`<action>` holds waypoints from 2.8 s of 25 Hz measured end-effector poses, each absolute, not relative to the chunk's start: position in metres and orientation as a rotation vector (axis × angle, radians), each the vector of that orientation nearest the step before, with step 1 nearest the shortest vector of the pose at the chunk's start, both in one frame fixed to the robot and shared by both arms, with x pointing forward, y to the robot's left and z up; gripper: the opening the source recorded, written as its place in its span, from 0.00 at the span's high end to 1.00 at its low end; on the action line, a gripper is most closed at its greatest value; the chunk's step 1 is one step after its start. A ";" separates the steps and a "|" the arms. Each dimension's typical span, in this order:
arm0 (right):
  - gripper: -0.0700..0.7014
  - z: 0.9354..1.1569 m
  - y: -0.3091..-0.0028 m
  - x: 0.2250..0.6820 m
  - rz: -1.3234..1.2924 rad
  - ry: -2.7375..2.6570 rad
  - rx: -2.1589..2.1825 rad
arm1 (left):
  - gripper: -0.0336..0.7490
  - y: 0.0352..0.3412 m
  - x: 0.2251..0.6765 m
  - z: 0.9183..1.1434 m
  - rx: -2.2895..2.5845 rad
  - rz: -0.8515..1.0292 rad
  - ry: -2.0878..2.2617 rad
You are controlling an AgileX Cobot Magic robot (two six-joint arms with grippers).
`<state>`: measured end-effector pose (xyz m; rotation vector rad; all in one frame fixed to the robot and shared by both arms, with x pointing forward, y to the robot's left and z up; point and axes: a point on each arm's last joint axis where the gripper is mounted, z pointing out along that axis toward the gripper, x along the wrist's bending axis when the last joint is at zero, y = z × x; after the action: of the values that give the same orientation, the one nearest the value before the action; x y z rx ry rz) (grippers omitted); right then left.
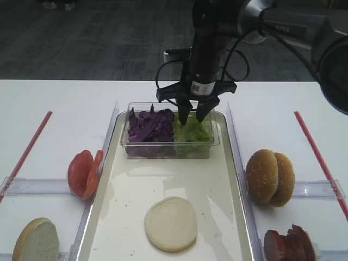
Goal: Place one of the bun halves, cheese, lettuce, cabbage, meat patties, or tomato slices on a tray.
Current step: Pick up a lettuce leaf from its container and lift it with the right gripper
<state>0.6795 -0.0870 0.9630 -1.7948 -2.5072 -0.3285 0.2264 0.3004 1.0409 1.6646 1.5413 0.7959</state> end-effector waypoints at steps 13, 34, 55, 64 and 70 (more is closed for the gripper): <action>0.51 0.949 -0.086 0.682 -0.292 -2.500 -1.792 | 0.43 0.300 0.226 1.041 1.665 0.796 1.541; 0.87 0.945 -0.087 0.683 -0.268 -2.495 -1.825 | 0.43 0.300 0.226 1.041 1.665 0.796 1.541; 0.87 0.995 -0.089 0.676 -0.418 -2.508 -1.841 | 0.43 0.300 0.226 1.041 1.665 0.796 1.541; 0.87 1.011 -0.090 0.668 -0.467 -2.483 -1.833 | 0.43 0.300 0.226 1.041 1.665 0.796 1.541; 0.87 1.024 -0.092 0.656 -0.487 -2.475 -1.815 | 0.43 0.300 0.226 1.041 1.665 0.796 1.541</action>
<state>0.6564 -0.0922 1.0245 -1.8153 -2.4745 -0.4871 0.2264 0.3004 1.0409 1.6646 1.5413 0.7959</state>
